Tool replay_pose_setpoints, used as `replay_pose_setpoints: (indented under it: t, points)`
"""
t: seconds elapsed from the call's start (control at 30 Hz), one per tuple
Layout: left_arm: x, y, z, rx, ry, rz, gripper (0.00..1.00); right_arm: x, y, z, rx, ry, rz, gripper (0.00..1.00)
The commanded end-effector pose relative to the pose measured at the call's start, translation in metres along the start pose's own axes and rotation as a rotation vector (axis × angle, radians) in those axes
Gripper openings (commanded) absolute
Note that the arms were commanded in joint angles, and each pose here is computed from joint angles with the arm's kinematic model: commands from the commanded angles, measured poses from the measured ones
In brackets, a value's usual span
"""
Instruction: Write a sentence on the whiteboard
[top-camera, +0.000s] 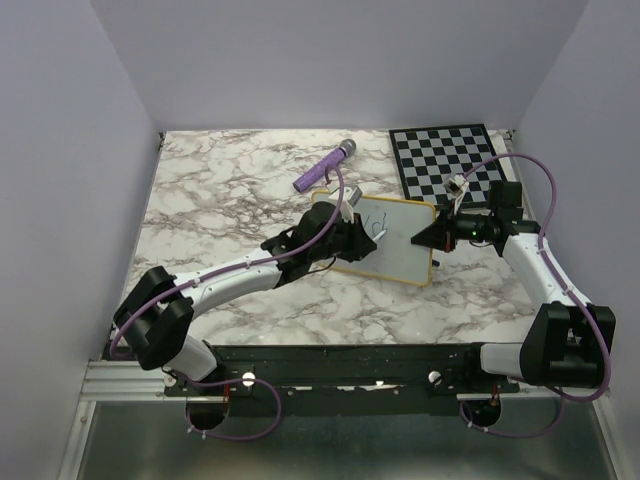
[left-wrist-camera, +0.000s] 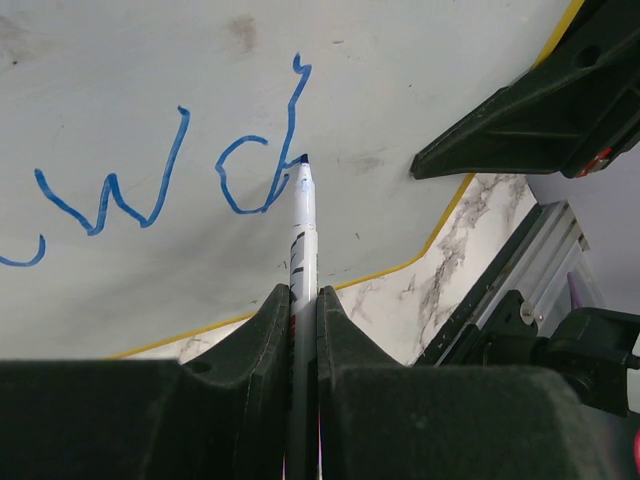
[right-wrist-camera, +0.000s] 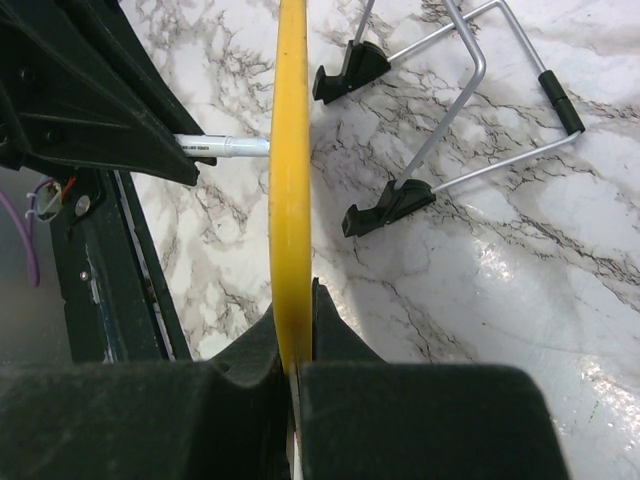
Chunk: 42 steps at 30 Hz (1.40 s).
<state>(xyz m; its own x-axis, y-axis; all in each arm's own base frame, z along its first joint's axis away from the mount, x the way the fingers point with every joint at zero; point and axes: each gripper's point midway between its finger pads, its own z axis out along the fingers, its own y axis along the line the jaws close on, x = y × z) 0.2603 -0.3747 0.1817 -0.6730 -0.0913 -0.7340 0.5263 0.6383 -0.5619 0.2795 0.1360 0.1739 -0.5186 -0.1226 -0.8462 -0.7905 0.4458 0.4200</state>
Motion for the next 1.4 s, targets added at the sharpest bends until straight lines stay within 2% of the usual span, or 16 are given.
replay_pose_setpoints:
  t: [0.0, 1.37]
  points:
    - [-0.013, -0.005, 0.006, 0.015, -0.020, 0.004, 0.00, -0.006, 0.004, 0.000, -0.017, -0.016, -0.050, 0.01]
    - [0.035, 0.013, 0.006, -0.013, 0.136, -0.028, 0.00, -0.006, 0.005, 0.000, -0.018, -0.018, -0.053, 0.01]
